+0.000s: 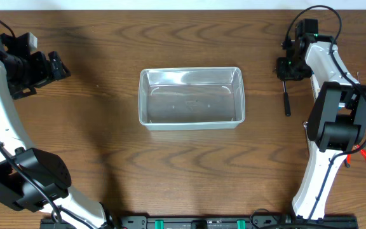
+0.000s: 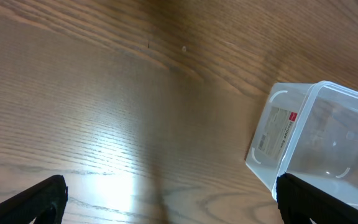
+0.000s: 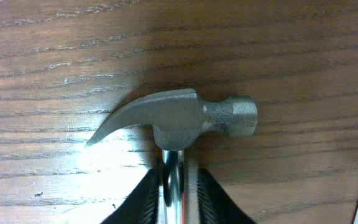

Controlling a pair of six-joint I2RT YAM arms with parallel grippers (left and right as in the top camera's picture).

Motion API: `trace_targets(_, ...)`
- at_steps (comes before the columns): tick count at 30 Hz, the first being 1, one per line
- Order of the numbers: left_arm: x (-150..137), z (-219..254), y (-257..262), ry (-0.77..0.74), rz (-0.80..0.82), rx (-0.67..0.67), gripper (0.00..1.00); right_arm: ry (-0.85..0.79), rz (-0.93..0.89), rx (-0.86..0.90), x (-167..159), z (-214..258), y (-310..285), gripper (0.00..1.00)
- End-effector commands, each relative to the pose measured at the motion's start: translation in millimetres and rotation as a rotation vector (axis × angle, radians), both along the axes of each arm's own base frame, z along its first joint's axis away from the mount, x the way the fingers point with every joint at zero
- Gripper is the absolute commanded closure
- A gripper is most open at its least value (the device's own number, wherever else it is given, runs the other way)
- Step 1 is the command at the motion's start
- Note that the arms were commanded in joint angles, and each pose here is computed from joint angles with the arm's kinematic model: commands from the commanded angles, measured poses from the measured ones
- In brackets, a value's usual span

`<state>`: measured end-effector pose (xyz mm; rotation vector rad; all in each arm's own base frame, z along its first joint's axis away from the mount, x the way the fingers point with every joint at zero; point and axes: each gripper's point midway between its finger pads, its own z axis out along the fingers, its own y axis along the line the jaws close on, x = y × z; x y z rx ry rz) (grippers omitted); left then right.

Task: Pack container
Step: 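Lower the open right gripper onto the hammer head, then close the right gripper on the hammer handle below the head and lift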

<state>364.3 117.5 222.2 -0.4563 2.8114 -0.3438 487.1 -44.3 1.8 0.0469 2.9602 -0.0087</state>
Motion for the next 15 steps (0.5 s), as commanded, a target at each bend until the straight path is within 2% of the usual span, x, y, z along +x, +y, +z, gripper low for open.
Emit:
trace_targets(1,0.0,-4.8,2.0,0.015,-0.003,0.007,0.02,0.0,0.008,0.004,3.6,-4.1,4.9,0.81)
trace_targets(3,0.1,-4.8,2.1,0.015,-0.003,0.007,0.02,-0.001,0.009,0.004,3.9,-4.1,5.2,0.82)
trace_targets(9,0.1,-4.8,2.1,0.015,-0.003,0.007,0.02,-0.008,0.005,0.004,5.5,-3.6,5.1,0.99)
trace_targets(15,0.1,-4.8,2.1,0.015,-0.003,0.007,0.02,-0.02,-0.012,0.009,8.8,0.7,5.4,0.99)
